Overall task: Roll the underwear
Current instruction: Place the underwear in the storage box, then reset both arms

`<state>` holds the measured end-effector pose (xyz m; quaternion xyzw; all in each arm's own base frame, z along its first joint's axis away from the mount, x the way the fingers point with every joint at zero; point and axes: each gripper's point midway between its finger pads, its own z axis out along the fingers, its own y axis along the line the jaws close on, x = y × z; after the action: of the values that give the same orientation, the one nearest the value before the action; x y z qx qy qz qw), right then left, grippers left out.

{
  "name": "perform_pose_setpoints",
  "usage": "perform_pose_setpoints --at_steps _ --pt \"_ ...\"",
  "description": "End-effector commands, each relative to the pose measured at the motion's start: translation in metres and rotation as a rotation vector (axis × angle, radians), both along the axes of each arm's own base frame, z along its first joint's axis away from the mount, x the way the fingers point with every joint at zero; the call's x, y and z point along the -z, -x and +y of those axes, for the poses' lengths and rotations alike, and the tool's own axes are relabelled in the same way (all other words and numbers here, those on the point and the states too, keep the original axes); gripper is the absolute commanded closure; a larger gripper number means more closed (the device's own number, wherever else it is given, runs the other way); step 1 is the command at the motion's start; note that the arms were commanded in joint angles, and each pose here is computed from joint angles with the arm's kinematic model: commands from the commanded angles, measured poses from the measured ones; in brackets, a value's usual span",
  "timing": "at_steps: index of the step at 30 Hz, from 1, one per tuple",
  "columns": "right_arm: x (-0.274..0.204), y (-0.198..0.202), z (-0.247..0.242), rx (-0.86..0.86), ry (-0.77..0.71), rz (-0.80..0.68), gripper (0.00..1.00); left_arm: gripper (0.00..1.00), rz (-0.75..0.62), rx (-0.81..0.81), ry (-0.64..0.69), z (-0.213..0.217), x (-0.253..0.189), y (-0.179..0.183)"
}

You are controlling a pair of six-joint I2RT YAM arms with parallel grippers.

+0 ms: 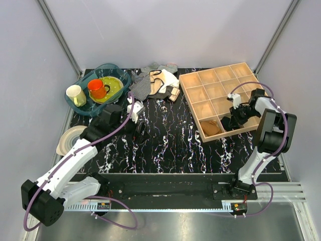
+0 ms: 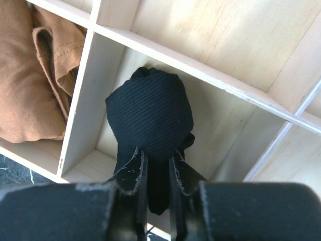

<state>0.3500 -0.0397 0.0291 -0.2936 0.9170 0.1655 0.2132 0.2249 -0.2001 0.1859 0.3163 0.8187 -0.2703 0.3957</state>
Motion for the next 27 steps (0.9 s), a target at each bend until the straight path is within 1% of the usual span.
perform_pose_setpoints --at_steps 1,3,4,6,7,8,11,16,18,20,22,23,24,25,26,27 --pt "0.024 0.004 0.006 -0.029 -0.002 0.052 0.77 0.01 -0.034 0.002 0.006 -0.001 -0.006 -0.006" --pt "0.012 0.004 -0.003 -0.025 0.031 0.025 0.68 0.01 -0.034 0.001 0.005 -0.001 -0.006 -0.006" --pt "0.005 0.005 -0.005 -0.017 0.034 0.015 0.58 0.01 -0.039 0.003 0.008 -0.001 -0.008 -0.006" --pt "-0.021 0.0 -0.013 0.002 0.049 -0.047 0.48 0.01 -0.038 0.002 0.008 -0.001 -0.008 -0.006" --pt "-0.03 0.002 -0.014 0.005 0.049 -0.051 0.4 0.01 -0.04 0.004 0.009 -0.001 -0.009 -0.006" --pt "-0.043 -0.003 -0.015 0.001 0.052 -0.083 0.37 0.01 -0.042 0.008 0.01 -0.001 -0.009 -0.005" --pt "-0.075 -0.01 -0.014 -0.001 0.048 -0.143 0.3 0.01 -0.039 0.012 0.009 -0.001 -0.011 -0.004" --pt "-0.108 -0.013 -0.009 -0.005 0.025 -0.177 0.26 0.01 -0.052 0.012 0.004 0.002 -0.016 -0.001" --pt "-0.12 -0.015 -0.007 -0.007 0.02 -0.207 0.26 0.01 -0.056 0.014 0.005 0.002 -0.016 -0.001" --pt "-0.131 -0.014 -0.001 -0.014 -0.014 -0.228 0.3 0.01 -0.063 0.014 0.006 0.003 -0.018 0.0" --pt "-0.143 -0.009 0.009 -0.024 -0.053 -0.239 0.41 0.01 -0.063 0.02 0.009 0.002 -0.018 0.001" --pt "-0.155 -0.01 0.018 -0.036 -0.099 -0.264 0.48 0.01 -0.06 0.03 0.015 0.001 -0.018 0.002" --pt "-0.165 -0.007 0.024 -0.046 -0.128 -0.277 0.6 0.01 -0.061 0.038 0.021 -0.001 -0.019 0.003" --pt "-0.172 -0.002 0.03 -0.043 -0.163 -0.268 0.65 0.01 -0.063 0.044 0.027 -0.002 -0.02 0.003" --pt "-0.184 -0.002 0.038 -0.047 -0.213 -0.291 0.68 0.01 -0.058 0.052 0.039 -0.004 -0.02 0.004" --pt "-0.194 0.001 0.044 -0.054 -0.233 -0.314 0.69 0.01 -0.065 0.052 0.046 -0.005 -0.02 0.003"
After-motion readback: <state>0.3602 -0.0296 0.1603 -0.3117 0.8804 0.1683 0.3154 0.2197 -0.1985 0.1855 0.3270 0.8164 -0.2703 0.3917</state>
